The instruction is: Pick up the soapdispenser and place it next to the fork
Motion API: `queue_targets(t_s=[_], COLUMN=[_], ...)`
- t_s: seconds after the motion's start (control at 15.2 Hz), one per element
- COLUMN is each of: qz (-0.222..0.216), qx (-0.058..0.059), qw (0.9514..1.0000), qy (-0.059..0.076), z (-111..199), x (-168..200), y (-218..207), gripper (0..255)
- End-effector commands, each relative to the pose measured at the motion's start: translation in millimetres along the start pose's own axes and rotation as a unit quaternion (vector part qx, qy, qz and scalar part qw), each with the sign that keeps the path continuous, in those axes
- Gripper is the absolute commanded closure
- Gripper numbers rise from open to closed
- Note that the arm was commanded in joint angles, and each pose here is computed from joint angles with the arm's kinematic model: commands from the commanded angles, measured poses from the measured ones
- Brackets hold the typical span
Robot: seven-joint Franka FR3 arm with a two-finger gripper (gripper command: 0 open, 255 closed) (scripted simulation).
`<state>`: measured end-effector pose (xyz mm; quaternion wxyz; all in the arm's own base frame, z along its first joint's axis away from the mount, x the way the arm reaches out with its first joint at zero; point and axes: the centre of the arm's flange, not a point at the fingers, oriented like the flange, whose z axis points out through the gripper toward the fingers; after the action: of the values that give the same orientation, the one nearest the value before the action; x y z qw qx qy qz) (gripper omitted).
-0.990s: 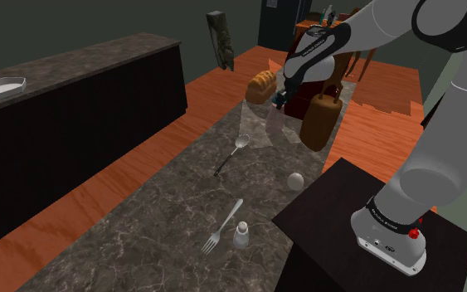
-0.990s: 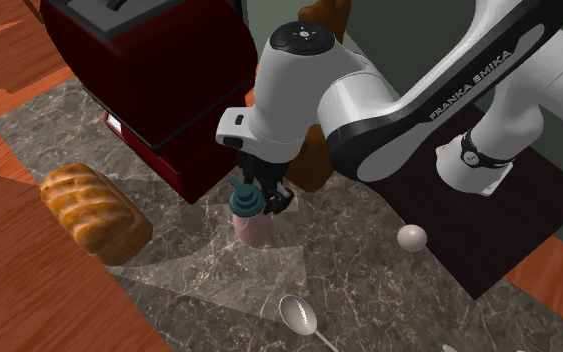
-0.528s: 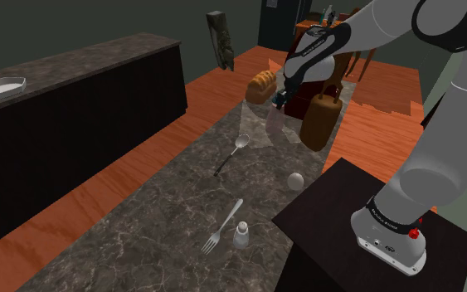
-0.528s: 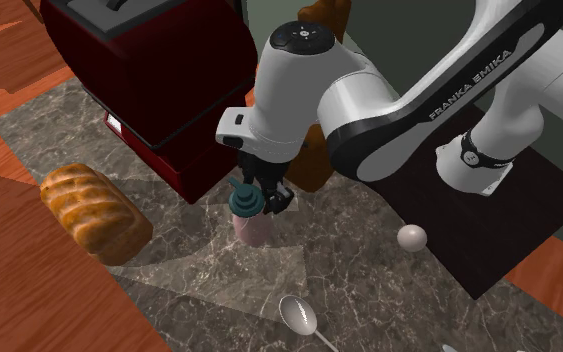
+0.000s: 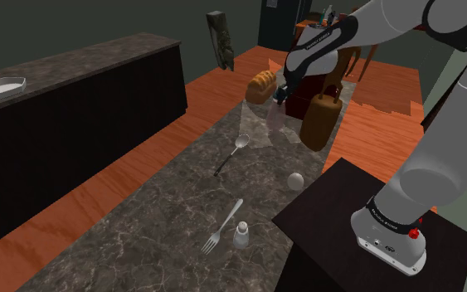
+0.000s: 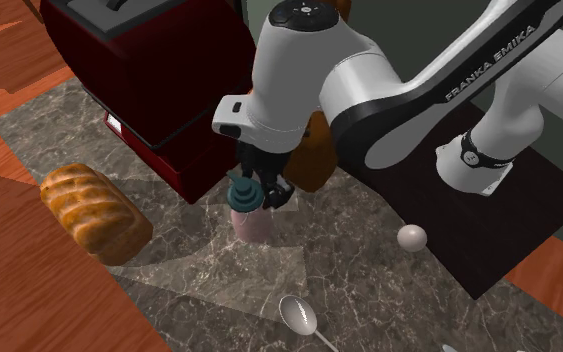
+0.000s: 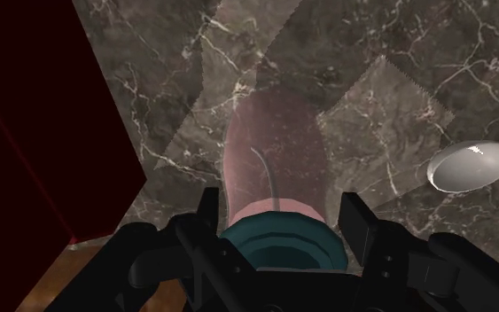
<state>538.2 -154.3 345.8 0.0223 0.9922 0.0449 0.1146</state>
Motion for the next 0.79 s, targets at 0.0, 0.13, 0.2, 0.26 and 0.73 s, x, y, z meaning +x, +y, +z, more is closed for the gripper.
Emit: queue_targets(t_s=[0.0,0.13,0.2,0.26,0.73], qz=[0.000,0.000,0.000,0.000,0.000], qx=[0.000,0.000,0.000,0.000,0.000], qw=[1.0000,1.0000,1.0000,1.0000,1.0000], qy=[0.000,0.000,0.000,0.000,0.000], z=[-11,-21,-26,-31,-67], x=[2,5,6,7,15], y=[1,1,2,2,4], gripper=[255,255,255,255,255])
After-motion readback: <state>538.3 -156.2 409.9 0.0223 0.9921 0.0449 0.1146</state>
